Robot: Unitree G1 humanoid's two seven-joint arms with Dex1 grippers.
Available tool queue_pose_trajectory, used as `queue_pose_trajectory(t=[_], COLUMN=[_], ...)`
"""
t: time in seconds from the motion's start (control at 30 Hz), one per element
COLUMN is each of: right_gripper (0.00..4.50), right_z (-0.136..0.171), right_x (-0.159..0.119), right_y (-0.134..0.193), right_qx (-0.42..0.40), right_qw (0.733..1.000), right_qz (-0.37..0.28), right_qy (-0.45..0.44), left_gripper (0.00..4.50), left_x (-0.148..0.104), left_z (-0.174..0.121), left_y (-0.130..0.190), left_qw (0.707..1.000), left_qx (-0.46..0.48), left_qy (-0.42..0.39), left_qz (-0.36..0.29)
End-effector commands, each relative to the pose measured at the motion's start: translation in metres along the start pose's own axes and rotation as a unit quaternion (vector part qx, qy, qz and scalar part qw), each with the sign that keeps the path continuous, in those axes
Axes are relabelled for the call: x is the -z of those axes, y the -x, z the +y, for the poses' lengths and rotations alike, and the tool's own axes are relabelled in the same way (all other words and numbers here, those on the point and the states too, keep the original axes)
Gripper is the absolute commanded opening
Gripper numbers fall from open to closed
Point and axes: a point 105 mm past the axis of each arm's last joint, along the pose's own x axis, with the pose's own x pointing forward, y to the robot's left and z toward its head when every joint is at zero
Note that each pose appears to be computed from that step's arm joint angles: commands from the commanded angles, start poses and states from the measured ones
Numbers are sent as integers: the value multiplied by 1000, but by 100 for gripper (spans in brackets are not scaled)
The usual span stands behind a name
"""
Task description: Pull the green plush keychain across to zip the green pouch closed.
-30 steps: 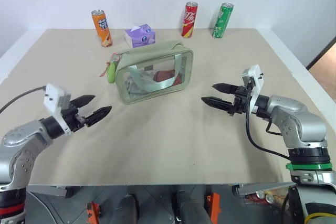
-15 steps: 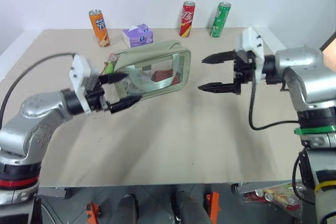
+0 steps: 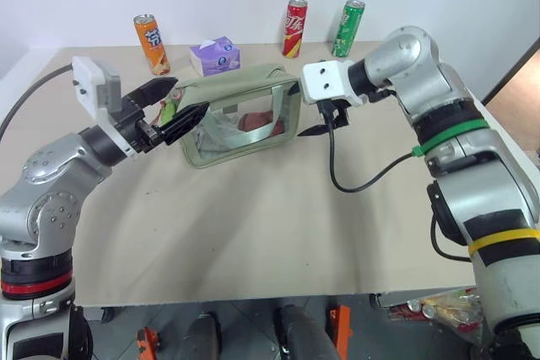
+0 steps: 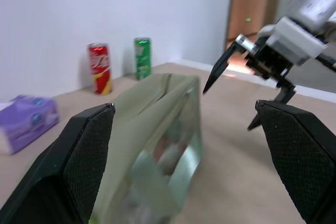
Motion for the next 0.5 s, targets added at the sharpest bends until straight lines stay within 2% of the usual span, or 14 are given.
queue_pose_trajectory(t=[0.03,0.2,0.5], right_gripper=[450,450,450], right_z=[-23,-41,-44], right_x=[-16,-33,-58], right_y=[20,35,8], right_qx=[20,37,39], right_qw=[999,998,997], right_qz=[7,-11,-54], right_qy=[39,41,45], left_gripper=[444,444,444], left_x=[-16,-12,-9], left_z=[-1,-2,1], left_y=[9,9,9], left_qw=[999,1000,1000], left_qx=[-6,-9,-11], left_qy=[-31,-23,-16], left_qz=[-10,-7,-5])
